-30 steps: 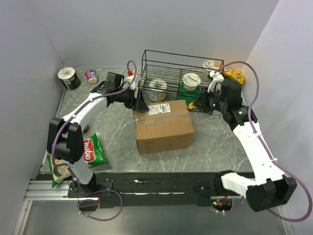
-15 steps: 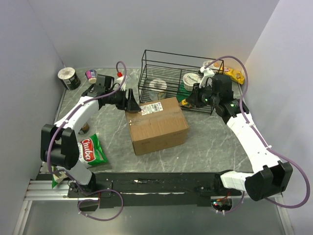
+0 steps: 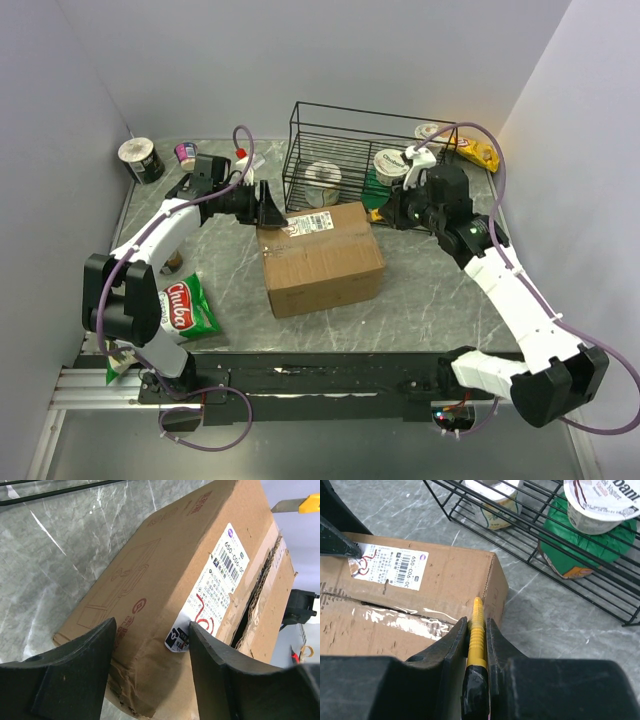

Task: Unpack the express box

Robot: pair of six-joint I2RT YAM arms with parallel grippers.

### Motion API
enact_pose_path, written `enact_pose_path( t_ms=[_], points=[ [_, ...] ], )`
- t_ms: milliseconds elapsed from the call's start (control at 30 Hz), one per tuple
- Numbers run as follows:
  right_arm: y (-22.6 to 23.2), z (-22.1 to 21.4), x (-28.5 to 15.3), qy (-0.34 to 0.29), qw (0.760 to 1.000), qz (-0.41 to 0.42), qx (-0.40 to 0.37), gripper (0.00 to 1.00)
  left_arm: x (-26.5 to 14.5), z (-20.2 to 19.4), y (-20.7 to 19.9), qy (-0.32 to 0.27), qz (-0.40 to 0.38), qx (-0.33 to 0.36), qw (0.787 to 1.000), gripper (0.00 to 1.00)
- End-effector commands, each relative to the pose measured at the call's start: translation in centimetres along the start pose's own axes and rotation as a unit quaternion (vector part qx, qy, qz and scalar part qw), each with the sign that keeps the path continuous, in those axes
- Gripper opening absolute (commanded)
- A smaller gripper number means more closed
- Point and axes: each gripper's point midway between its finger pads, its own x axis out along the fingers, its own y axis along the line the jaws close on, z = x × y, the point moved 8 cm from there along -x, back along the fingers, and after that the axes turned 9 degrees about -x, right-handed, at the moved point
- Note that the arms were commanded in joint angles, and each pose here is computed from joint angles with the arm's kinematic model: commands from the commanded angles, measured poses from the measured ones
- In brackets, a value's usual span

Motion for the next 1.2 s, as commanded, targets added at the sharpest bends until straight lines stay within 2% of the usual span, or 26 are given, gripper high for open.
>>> enact_pose_path(
  t_ms=[0,400,667,700,733,800,833,967,1033,1167],
  points=[
    [0.8,-2.7,-1.4,0.061,0.998,0.011,0.012,0.00,0.3,-2.5,3.5,0.034,0.091,-0.064,0.993,0.01],
    [0.8,-2.6,-2.5,0.058,0.998,-0.005,0.028,0.00,0.0,-2.6,3.6,0.027,0.097,-0.072,0.992,0.01],
    [0.9,-1.3,-0.4,0.036,0.999,0.016,0.016,0.00,-1.3,-2.2,2.2,0.013,0.076,-0.039,0.996,0.03],
    [0.8,-0.4,0.2,0.028,0.999,0.019,0.009,0.00,-1.6,-2.1,2.1,0.008,0.081,-0.033,0.996,0.13],
    [0.8,0.1,0.5,0.024,0.999,0.021,0.005,0.00,-1.9,-2.0,2.0,0.003,0.079,-0.030,0.996,0.39],
    [0.7,1.3,1.4,0.017,1.000,0.025,-0.006,0.00,-2.8,-1.8,1.7,-0.009,0.066,-0.027,0.997,0.50],
    [0.9,1.8,1.7,0.012,0.999,0.028,-0.009,0.00,-3.2,-1.7,1.5,-0.014,0.059,-0.025,0.998,0.60],
    [1.5,3.3,3.8,0.006,0.998,0.048,-0.026,0.00,-5.2,-0.2,0.2,-0.036,0.011,0.026,0.999,0.74],
    [2.0,4.2,4.1,-0.003,0.998,0.059,-0.034,0.00,-5.4,0.5,0.1,-0.041,0.009,0.053,0.998,0.78],
    [2.3,4.8,4.6,-0.008,0.997,0.065,-0.043,0.00,-3.8,2.7,0.1,-0.038,-0.012,0.059,0.997,0.81]
  ],
)
